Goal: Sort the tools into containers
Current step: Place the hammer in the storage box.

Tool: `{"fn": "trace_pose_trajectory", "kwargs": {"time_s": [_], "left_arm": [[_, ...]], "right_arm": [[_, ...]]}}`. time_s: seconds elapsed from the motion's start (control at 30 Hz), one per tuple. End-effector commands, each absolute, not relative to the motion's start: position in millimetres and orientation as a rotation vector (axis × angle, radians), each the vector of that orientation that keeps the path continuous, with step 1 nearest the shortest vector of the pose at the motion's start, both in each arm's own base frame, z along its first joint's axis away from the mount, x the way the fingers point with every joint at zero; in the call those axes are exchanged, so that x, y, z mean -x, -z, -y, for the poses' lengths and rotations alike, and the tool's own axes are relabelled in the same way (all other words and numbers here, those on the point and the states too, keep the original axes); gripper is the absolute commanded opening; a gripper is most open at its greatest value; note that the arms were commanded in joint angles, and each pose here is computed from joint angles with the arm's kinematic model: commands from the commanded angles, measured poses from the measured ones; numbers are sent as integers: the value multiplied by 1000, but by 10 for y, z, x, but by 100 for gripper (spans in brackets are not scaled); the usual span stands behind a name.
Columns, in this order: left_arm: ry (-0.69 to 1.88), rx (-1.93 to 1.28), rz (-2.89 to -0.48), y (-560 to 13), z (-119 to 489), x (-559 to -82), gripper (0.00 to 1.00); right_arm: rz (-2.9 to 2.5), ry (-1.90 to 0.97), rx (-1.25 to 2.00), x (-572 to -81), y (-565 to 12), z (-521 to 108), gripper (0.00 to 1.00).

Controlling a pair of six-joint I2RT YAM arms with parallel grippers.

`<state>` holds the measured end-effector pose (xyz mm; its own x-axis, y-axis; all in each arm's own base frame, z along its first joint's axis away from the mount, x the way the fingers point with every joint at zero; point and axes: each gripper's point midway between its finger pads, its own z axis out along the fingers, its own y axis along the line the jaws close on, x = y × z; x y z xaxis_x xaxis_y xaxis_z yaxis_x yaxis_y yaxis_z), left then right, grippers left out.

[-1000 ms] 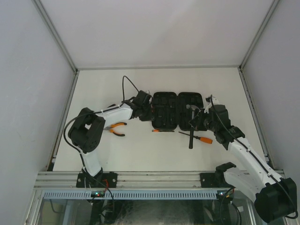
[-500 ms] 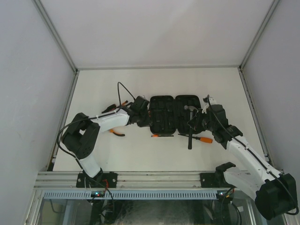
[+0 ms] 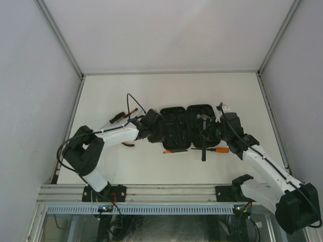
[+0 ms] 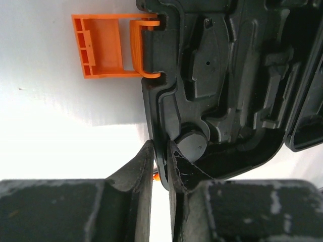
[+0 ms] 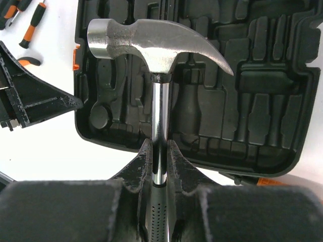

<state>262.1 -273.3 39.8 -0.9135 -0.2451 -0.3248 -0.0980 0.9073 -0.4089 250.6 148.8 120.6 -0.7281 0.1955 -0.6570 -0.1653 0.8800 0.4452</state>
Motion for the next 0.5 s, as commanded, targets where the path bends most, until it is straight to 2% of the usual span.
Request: {"fn": "trace_pose_trajectory", "kwargs": {"time_s": [0.0,0.3,0.47], "left_arm": [[604,225,-2699,-490,2805,-2507,22],[578,163,-2616,-778,2764,-2629,43],[557,134,-2541,-1042,2684,-2765,47]], "right_arm": [[-2187,-652,12,-2717,-1520,-1596,0],[-2188,-634,61,-2834,-1619,-1735,0],[-2222,-592,65,-2929,-1649,-1879,0]]}}
